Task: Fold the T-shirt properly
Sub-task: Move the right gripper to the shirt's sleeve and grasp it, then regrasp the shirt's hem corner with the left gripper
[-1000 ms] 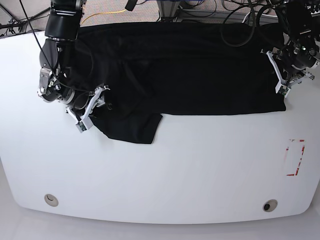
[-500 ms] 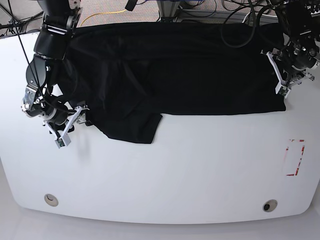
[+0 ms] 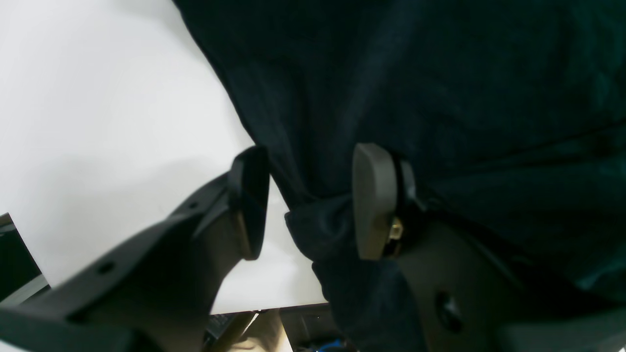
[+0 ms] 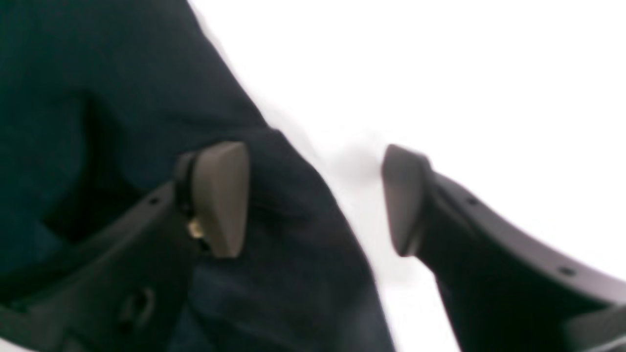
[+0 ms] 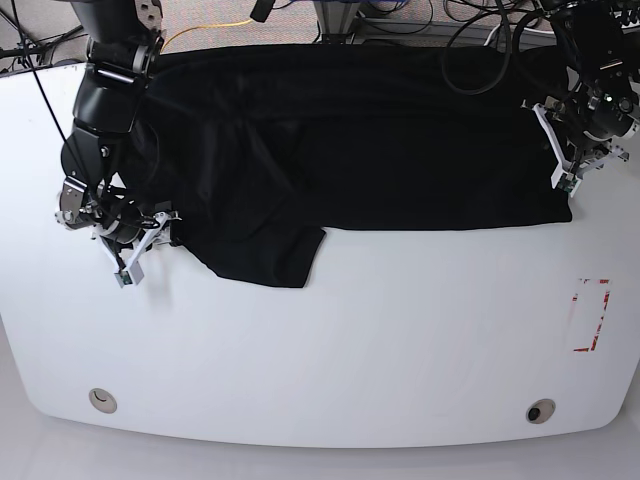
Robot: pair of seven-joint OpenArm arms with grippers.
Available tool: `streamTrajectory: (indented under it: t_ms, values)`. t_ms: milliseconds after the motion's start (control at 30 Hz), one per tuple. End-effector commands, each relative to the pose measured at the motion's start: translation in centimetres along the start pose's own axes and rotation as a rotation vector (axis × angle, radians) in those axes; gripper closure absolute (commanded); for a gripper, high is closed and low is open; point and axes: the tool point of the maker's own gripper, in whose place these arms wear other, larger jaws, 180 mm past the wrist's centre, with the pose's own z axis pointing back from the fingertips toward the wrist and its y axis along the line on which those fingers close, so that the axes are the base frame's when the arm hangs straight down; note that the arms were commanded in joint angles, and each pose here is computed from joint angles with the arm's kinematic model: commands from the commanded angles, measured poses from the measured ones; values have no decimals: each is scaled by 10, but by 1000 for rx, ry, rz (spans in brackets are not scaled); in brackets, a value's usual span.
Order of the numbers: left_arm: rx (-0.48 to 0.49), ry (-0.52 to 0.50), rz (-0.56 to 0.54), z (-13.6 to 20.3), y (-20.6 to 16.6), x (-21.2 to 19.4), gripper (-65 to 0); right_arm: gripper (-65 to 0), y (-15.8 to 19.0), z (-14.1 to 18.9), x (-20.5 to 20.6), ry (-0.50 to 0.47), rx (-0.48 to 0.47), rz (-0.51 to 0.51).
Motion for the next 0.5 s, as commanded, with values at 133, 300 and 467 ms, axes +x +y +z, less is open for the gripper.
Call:
streamTrajectory:
  t_ms: [133,300,467]
  values:
    - [131,-106,125,20,49,22,-261,-312,21,-8,7,-30,44,-5]
    - [199,-199,224,34,77,42,-308,-108,24,-10,6,-34,54,-11]
    - [217,-250,389,30,94,57,-532,-21,24,-9,6,-32,54,-10]
